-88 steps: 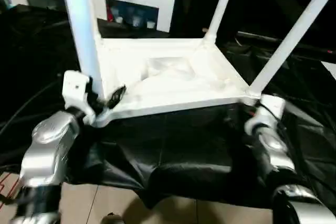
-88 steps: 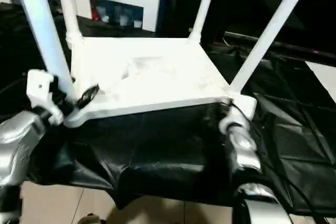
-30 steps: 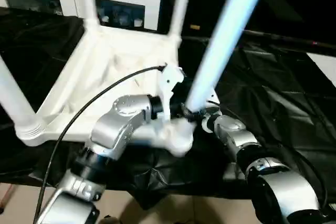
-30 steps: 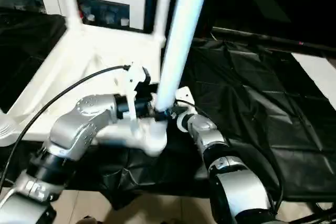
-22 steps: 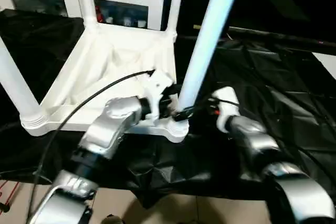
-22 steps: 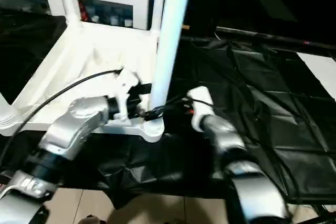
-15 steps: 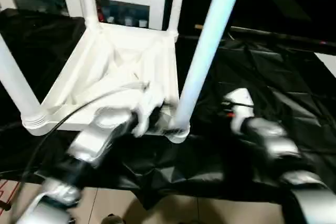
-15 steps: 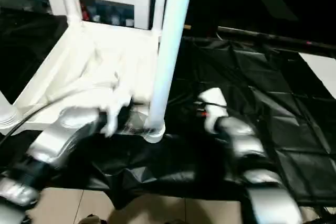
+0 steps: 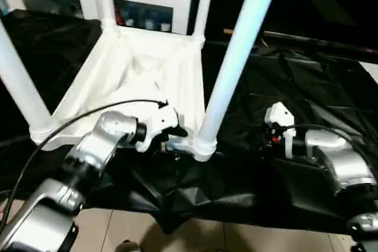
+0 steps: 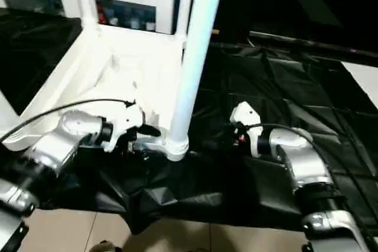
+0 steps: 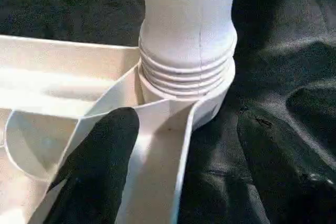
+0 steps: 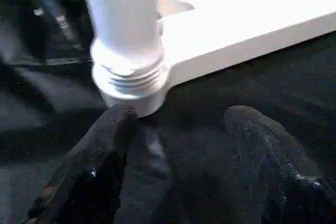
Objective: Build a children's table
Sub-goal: Rotate table base, then rotate leg to tighten
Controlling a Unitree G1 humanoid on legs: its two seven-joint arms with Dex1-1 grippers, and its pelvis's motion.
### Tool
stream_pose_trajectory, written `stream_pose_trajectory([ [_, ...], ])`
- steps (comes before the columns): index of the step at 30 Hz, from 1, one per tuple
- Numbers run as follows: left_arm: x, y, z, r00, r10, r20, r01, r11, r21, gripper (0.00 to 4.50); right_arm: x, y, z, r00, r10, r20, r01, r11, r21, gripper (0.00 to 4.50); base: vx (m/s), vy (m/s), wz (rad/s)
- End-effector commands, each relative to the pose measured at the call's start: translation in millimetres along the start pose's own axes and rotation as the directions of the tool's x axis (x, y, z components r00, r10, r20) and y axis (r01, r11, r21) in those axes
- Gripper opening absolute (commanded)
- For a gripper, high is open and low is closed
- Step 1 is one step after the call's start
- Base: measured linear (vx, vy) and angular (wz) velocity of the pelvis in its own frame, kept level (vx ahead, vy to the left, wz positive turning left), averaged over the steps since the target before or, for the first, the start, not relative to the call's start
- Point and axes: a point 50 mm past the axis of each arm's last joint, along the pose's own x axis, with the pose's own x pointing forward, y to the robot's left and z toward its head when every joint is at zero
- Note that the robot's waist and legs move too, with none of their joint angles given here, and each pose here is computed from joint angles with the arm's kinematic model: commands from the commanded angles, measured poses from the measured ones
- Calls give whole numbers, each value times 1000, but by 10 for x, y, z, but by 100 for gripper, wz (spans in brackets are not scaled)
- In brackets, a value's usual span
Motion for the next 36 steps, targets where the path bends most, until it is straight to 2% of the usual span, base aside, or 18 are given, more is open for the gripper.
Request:
stream_pose_trajectory([
  [1,-11,27,36,1000,-29,-5,29,1000,12,307,-31,29,21,1000,25,-15,-25,1000,-2,313,0,0,0],
  [4,-61,65,-11,998,-62,-13,62,998,-21,273,-52,66,43,999,43,-20,-43,999,3,313,0,0,0],
  [7,-73,82,-33,997,-75,-16,74,997,-35,267,-67,79,49,999,46,-25,-46,999,5,313,0,0,0],
  [9,-75,93,-43,997,-74,-18,73,997,-36,230,-75,87,48,999,46,-26,-46,999,6,313,0,0,0],
  [12,-82,135,-57,998,-59,-26,58,998,-31,224,-93,117,52,998,47,-29,-47,999,2,313,0,0,0],
  [13,-83,140,-60,998,-57,-30,56,998,-30,194,-94,121,52,999,46,-29,-46,999,3,313,0,0,0],
  [19,-102,170,-75,997,-59,-51,58,998,-30,151,-111,146,50,998,46,-31,-46,999,9,313,0,0,0],
  [32,-213,202,-238,984,-82,-156,71,995,-76,35,-107,212,53,997,67,-32,-66,997,33,313,0,0,0],
  [36,-251,192,-314,982,-65,-176,44,992,-119,7,-23,189,85,998,67,-18,-67,997,49,358,0,0,0],
])
